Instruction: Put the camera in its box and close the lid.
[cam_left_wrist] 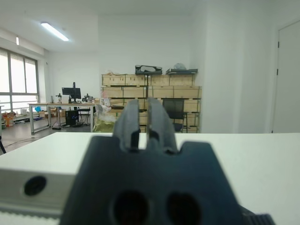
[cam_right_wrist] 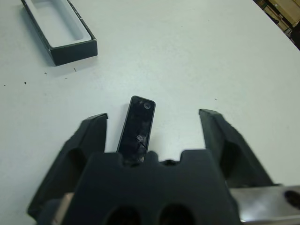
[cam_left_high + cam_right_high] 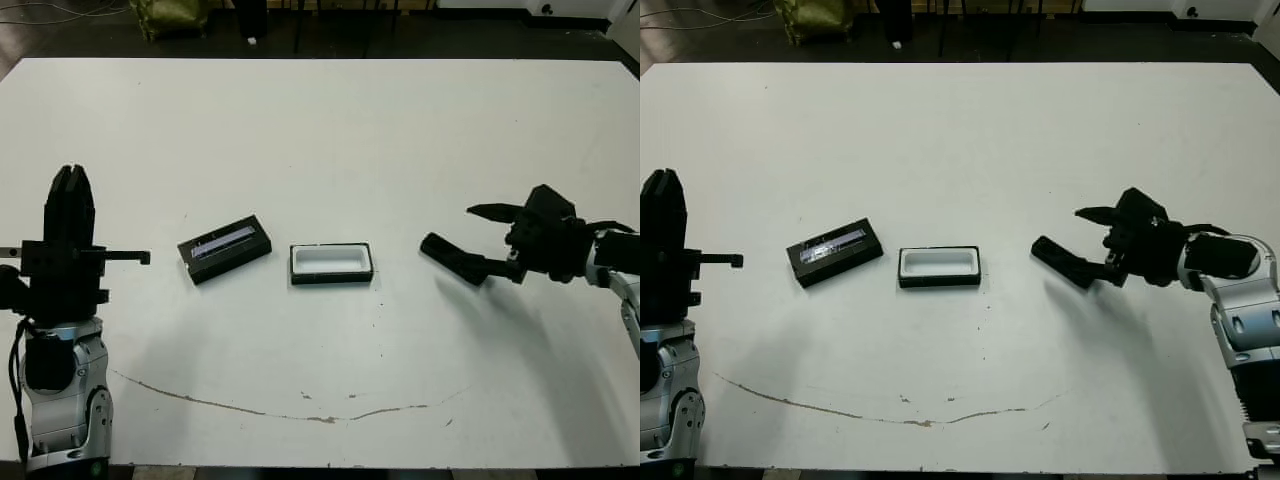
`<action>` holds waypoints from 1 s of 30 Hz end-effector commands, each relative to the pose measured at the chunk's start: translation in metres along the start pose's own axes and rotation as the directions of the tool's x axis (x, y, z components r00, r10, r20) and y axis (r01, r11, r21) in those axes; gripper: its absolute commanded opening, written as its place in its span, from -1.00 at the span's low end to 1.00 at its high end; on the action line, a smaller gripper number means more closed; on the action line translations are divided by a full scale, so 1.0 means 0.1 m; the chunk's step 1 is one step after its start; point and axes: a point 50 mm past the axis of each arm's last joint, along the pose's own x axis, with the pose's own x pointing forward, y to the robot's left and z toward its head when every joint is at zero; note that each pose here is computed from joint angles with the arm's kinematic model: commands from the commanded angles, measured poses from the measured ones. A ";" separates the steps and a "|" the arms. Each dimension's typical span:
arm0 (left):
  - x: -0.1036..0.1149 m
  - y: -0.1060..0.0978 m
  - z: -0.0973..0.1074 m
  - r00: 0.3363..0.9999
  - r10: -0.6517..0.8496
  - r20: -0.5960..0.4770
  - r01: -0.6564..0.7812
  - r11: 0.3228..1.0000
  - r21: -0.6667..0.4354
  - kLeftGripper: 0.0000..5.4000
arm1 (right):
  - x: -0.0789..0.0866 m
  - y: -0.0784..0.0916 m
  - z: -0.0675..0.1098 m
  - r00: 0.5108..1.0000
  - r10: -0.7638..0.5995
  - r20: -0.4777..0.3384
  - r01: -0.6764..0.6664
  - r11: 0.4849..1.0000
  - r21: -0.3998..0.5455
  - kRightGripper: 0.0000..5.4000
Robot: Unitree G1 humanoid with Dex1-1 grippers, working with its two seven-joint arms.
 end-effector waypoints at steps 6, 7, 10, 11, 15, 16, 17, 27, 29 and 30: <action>-0.03 0.01 -0.04 0.999 -0.007 -0.031 0.007 1.000 0.001 -1.00 | 0.07 0.05 -0.13 0.999 0.028 -0.025 -0.026 0.999 0.046 0.01; -0.03 0.01 -0.04 1.000 -0.008 -0.029 0.009 1.000 0.003 -1.00 | 0.07 0.06 -0.15 0.999 0.034 -0.023 -0.033 0.999 0.041 -0.06; -0.02 0.00 -0.04 1.000 -0.010 -0.026 0.010 1.000 0.008 -1.00 | 0.09 0.06 -0.16 0.998 0.052 -0.033 -0.051 0.998 0.038 -0.17; -0.02 0.00 -0.04 1.000 -0.009 -0.025 0.010 1.000 0.007 -1.00 | 0.10 0.07 -0.16 0.998 0.056 -0.035 -0.055 0.998 0.032 -0.21; -0.02 -0.01 -0.04 1.000 -0.012 -0.025 0.012 1.000 0.006 -1.00 | 0.12 0.09 -0.17 0.997 0.068 -0.039 -0.067 0.997 0.031 -0.25; -0.02 -0.01 -0.04 1.000 -0.013 -0.023 0.013 1.000 0.007 -1.00 | 0.13 0.10 -0.19 0.997 0.071 -0.038 -0.069 0.997 0.046 -0.27; -0.02 -0.01 -0.04 1.000 -0.013 -0.022 0.014 1.000 0.007 -1.00 | 0.14 0.11 -0.21 0.996 0.075 -0.040 -0.072 0.996 0.060 -0.30; -0.02 -0.01 -0.04 0.999 -0.007 -0.035 0.008 1.000 0.015 -1.00 | 0.21 0.13 -0.41 0.994 0.106 -0.031 -0.102 0.988 0.118 -0.78; -0.02 -0.01 -0.04 0.999 -0.005 -0.031 0.006 1.000 0.013 -1.00 | 0.22 0.14 -0.45 0.992 0.119 -0.036 -0.113 0.984 0.138 -0.87; -0.02 -0.01 -0.04 0.999 -0.006 -0.031 0.006 1.000 0.008 -1.00 | 0.23 0.14 -0.46 0.991 0.125 -0.049 -0.117 0.983 0.141 -0.89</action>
